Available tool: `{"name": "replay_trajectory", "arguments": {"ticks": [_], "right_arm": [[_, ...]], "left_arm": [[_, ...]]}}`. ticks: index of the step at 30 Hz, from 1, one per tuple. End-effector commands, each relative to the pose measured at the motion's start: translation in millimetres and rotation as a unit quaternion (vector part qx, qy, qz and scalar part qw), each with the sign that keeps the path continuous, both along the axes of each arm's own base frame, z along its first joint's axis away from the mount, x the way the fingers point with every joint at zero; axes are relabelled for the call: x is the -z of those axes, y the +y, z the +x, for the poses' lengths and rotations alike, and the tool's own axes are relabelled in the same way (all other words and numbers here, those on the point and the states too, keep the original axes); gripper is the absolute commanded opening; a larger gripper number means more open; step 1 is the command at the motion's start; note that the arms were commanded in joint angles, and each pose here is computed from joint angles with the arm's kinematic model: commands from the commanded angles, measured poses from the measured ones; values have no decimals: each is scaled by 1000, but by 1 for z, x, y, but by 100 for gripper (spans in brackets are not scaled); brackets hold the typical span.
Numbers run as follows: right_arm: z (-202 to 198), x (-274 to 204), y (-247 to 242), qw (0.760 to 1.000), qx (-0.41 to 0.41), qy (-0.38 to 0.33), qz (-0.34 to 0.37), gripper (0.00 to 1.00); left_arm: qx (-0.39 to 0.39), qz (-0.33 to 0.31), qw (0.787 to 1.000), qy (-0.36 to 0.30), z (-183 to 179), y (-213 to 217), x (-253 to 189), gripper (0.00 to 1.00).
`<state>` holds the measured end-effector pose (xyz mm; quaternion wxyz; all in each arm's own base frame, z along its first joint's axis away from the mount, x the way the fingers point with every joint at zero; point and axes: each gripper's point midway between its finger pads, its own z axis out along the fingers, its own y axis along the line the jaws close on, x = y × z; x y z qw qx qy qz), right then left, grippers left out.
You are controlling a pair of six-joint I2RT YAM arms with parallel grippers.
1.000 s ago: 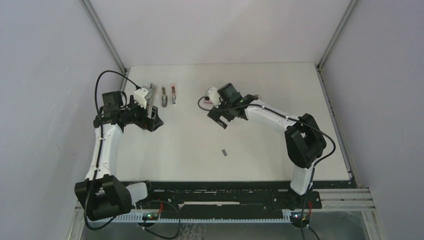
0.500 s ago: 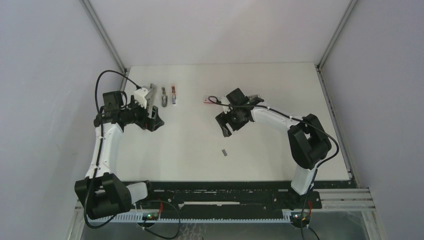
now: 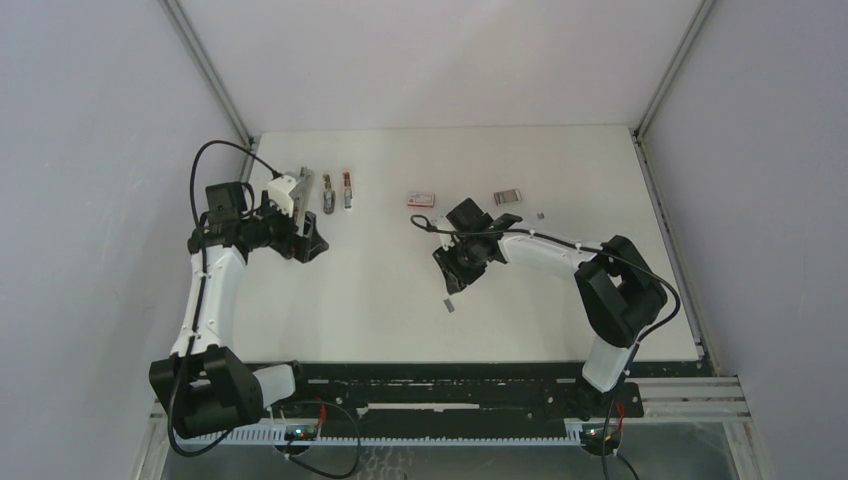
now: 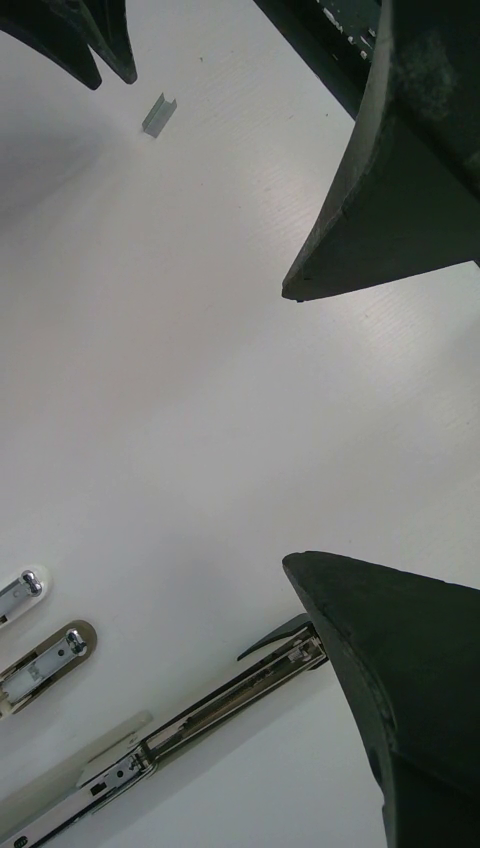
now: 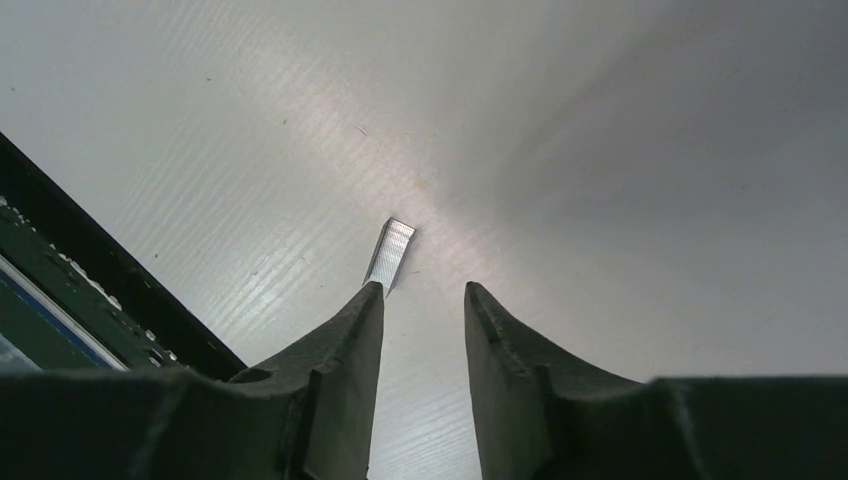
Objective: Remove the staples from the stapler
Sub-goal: Adjust the staple at the center of the board, then pick up the staple from the center of the board.
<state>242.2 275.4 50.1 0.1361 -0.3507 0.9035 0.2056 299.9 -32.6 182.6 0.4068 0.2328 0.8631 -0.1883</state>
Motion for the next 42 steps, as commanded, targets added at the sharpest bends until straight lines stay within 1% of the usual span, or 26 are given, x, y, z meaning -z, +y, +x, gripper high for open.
{"name": "replay_trajectory", "arguments": {"ticks": [1,21,42], "right_arm": [[5,-11,10,999,5,-10,31,33],[-9,19,8,999,6,31,14,32],[-17,31,10,999,-2,40,-3,29]], "left_arm": [[-1,-9,1000,-11,-3,-2,-2,100],[-4,-5,1000,-8,-3,0,0,100],[-4,-4,1000,-6,-3,1,1,100]]}}
